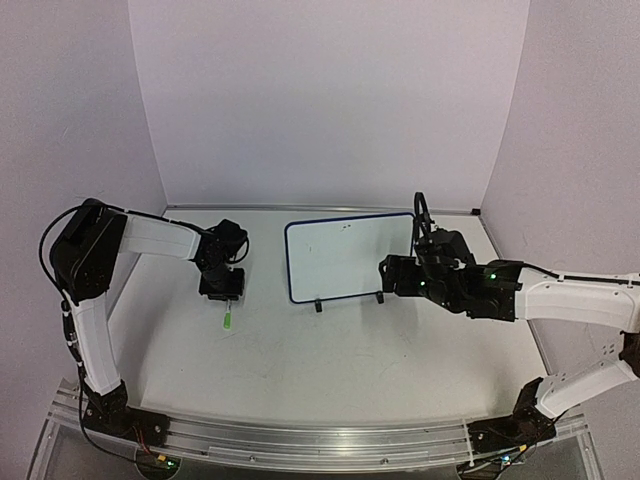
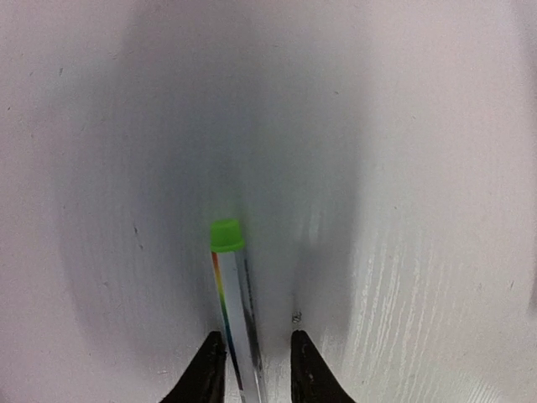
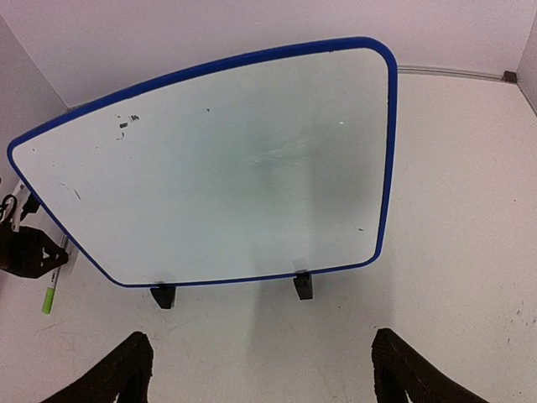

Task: Write a sentence on the whiteboard
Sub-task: Pick up the whiteboard marker from the center of the board, then pass from the left arm to the right

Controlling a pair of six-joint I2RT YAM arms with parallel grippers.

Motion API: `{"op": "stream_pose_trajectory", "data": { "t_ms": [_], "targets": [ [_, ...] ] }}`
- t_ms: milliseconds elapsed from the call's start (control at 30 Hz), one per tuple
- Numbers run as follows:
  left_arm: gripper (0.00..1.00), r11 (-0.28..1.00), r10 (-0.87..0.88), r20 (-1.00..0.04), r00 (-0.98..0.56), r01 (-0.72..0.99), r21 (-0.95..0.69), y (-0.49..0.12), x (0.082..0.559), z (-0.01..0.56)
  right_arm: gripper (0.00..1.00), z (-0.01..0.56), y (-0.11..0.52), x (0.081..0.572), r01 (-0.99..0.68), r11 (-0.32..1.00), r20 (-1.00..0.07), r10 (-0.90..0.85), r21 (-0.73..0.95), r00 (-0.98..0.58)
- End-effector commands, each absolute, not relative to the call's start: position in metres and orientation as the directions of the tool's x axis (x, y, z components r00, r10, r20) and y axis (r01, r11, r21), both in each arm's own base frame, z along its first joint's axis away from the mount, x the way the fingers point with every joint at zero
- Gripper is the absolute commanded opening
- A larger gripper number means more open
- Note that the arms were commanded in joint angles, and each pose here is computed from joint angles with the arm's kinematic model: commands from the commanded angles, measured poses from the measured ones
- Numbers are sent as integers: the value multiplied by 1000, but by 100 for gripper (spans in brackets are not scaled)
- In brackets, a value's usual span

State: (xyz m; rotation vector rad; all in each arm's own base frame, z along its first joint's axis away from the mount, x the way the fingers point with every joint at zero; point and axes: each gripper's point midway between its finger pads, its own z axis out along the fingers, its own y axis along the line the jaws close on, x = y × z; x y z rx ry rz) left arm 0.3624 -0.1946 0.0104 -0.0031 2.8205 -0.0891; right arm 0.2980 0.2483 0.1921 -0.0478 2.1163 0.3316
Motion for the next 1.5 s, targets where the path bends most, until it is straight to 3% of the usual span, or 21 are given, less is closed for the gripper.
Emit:
{"op": "stream_pose_trajectory", "data": {
  "t_ms": [0, 167, 433, 467, 667, 833, 1033, 1167, 1467],
  "targets": [
    [32, 995, 53, -254, -966, 72, -63, -193, 340, 10, 86, 194, 241, 298, -136, 966, -838, 117, 221, -533],
    [30, 995, 68, -216, -974, 83, -59, -194, 326, 5, 86, 192, 242, 299, -132, 967, -837, 117, 220, -535],
    [5, 997, 76, -186, -980, 79, -8, -184, 319, -2, 85, 199, 242, 297, -139, 961, -836, 131, 240, -533],
    [1, 997, 78, -190, -979, 81, -8, -184, 319, -2, 85, 202, 242, 296, -148, 959, -838, 128, 240, -531],
    [0, 975, 166, -313, -935, 202, -89, -199, 321, 42, 88, 227, 252, 287, -281, 925, -836, 66, 256, -544],
    [0, 870, 313, -431, -846, 438, -227, -244, 291, 89, 88, 244, 271, 270, -445, 829, -778, -19, 339, -629],
    [0, 690, 459, -522, -719, 658, -301, -306, 233, 131, 87, 266, 307, 241, -575, 622, -675, -98, 532, -731],
    [0, 562, 521, -560, -644, 752, -343, -346, 193, 156, 85, 274, 329, 222, -590, 485, -600, -155, 646, -785],
    [0, 345, 549, -649, -527, 850, -399, -402, 132, 205, 78, 241, 348, 192, -477, 379, -391, -283, 793, -876]
  ]
}}
